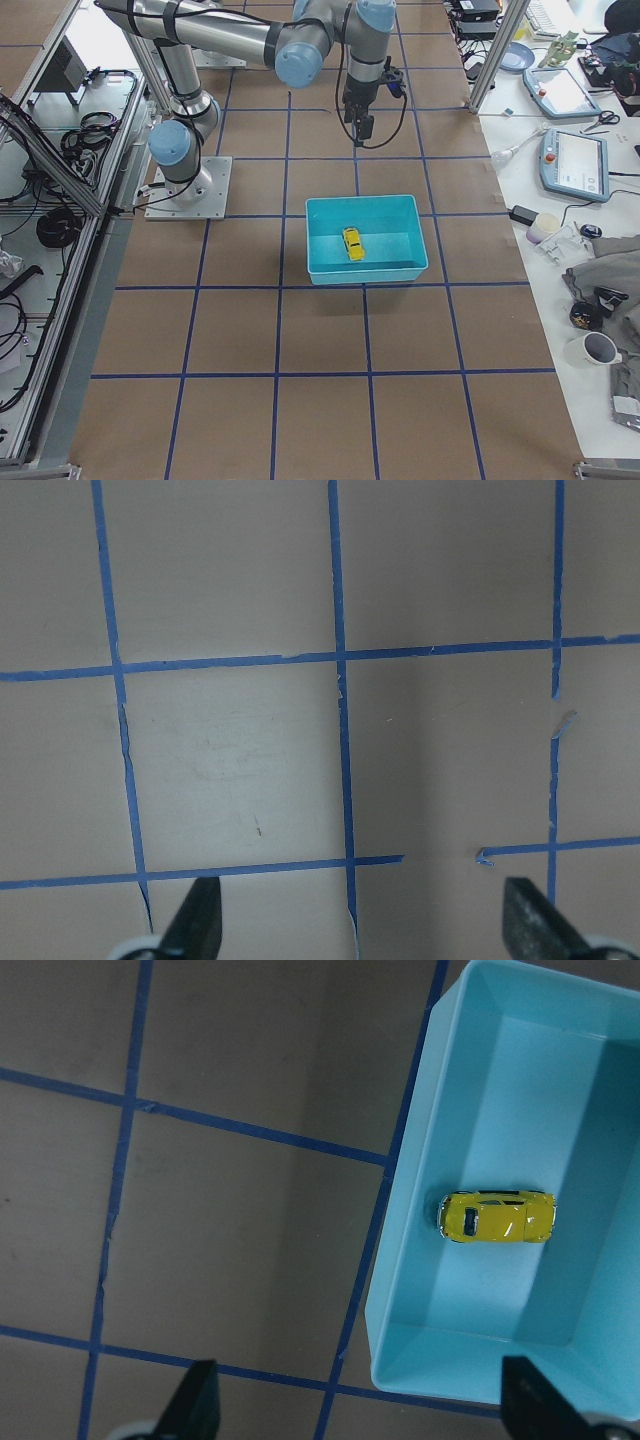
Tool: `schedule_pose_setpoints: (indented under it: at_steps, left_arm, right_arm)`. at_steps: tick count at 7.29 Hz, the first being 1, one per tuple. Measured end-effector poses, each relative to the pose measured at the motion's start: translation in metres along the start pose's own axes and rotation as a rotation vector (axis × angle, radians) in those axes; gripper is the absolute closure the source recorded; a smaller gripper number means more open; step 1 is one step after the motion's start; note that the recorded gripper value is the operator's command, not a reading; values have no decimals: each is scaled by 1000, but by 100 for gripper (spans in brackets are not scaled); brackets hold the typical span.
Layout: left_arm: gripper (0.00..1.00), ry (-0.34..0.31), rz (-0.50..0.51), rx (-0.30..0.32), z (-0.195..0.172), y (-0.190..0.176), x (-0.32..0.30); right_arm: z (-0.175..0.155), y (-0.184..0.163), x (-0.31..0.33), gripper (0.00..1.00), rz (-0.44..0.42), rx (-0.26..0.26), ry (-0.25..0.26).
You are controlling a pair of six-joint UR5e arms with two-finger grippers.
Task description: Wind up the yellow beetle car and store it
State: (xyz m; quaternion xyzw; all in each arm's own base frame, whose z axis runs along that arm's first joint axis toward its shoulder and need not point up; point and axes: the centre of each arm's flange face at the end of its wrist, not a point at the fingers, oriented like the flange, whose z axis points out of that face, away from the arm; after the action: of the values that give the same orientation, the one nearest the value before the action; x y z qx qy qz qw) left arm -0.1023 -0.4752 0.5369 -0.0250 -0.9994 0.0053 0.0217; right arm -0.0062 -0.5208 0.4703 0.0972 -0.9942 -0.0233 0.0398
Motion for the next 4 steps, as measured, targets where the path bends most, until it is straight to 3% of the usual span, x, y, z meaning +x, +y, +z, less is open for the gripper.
schedule_pose_setpoints:
  at_steps: [2,4]
  left_arm:
    - [0,0,1,1,0,0,0]
    - [0,0,1,2,-1,0,0]
  right_arm:
    - [-15,-6,-80,0,105,23,0]
    - [-20,-4,-131,0,213,36,-45]
